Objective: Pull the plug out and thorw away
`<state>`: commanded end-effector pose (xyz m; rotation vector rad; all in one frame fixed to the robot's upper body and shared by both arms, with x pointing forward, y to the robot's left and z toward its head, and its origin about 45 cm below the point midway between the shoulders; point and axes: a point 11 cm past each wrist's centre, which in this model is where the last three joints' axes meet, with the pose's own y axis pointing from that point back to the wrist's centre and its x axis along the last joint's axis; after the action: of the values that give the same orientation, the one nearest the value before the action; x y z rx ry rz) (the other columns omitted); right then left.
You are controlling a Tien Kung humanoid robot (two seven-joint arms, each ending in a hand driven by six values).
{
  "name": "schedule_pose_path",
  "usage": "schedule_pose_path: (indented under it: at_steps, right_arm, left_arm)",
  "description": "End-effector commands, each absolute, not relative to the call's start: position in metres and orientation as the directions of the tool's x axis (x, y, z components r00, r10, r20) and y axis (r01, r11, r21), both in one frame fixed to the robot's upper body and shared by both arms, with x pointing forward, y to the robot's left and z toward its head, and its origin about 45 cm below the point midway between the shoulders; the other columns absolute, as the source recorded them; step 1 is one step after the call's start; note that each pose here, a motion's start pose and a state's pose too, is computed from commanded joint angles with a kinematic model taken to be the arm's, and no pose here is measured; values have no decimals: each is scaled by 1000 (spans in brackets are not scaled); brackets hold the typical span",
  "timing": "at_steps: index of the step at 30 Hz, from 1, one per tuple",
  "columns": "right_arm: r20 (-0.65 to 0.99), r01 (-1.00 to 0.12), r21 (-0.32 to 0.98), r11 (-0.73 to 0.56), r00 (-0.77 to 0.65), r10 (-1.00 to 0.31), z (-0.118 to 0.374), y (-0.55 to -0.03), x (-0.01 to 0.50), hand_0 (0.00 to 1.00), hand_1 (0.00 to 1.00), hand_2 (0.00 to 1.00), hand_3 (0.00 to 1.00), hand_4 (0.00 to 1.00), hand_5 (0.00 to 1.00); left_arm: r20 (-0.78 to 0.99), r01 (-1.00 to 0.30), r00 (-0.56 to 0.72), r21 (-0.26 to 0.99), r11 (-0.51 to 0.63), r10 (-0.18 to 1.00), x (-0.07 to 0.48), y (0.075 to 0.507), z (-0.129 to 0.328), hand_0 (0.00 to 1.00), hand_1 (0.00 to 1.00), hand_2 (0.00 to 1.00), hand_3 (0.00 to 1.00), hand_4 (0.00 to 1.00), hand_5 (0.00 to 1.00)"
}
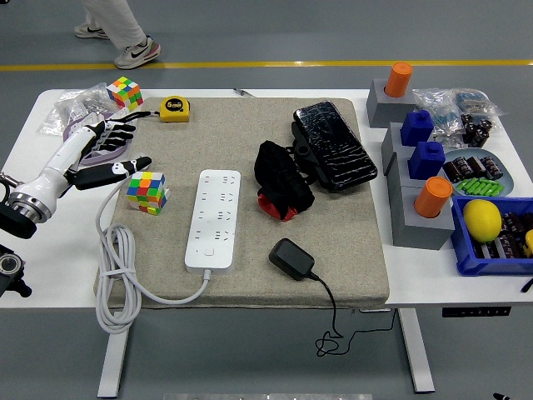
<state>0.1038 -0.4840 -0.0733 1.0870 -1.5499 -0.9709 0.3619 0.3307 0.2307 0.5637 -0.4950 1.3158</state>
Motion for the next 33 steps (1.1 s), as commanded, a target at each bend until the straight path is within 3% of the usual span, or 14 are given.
schedule_pose_path:
  at_steps: [33]
  right_arm:
    - [222,-197,943,268,-226,-949,-79,-475,99,634,626,623,570,993,469]
  left_arm:
    - [616,-988,155,77,137,772,362,330,239,723,739,729,751,950,514]
